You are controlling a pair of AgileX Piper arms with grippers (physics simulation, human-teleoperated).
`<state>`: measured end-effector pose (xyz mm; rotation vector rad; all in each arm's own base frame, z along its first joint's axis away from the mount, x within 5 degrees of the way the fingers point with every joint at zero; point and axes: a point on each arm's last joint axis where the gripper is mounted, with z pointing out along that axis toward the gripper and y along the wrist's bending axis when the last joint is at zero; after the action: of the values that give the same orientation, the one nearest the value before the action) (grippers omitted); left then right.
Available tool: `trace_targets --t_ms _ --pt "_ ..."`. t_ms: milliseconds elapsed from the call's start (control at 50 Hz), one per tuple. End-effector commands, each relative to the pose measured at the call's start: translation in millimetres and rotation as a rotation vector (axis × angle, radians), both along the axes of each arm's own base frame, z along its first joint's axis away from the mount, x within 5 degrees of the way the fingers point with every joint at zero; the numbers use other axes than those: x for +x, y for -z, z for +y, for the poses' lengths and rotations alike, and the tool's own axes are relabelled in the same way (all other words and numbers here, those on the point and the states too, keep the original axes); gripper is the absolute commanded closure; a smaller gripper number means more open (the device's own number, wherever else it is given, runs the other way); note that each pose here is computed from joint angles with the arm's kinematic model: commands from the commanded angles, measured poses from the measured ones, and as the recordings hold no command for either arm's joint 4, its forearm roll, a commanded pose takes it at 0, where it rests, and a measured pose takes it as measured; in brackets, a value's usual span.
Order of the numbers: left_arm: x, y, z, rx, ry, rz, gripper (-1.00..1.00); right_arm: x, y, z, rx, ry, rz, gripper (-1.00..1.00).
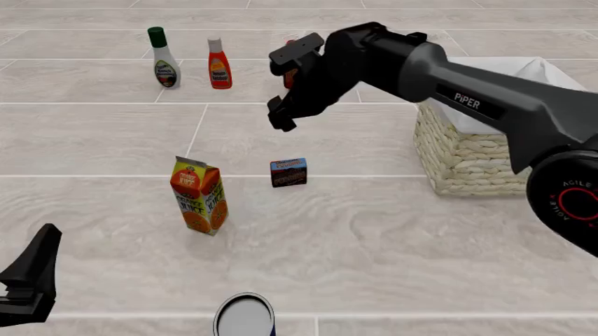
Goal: Pick the chocolate pudding and place it in the basket.
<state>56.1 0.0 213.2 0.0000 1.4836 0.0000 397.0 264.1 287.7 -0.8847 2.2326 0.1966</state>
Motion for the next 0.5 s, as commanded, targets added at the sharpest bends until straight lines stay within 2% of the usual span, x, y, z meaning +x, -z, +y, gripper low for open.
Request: trace_targets --t_ms 20,140,280,400,500 --pt "0.0 0.0 0.0 0.0 0.0 0.0 -1.0 7.2 3.0 6.0 -0.041 -0.018 0.037 -1.0" --pt "0.0 0.0 0.0 0.0 0.0 0.0 -1.0 5.9 0.0 9.9 -0.067 -0.055 0.028 -1.0" --pt "0.0 0.0 0.0 0.0 0.0 0.0 -1.0 9.6 -4.2 10.9 -0.073 -0.062 0.023 -1.0" --pt "0.0 0.0 0.0 0.0 0.0 0.0 -1.0 12.3 -6.7 8.2 -0.093 -0.097 -0.016 -1.0" --pt "0.0 0.0 0.0 0.0 0.0 0.0 -1.0 15.9 -7.8 6.7 -0.098 -0.098 -0.021 -1.0"
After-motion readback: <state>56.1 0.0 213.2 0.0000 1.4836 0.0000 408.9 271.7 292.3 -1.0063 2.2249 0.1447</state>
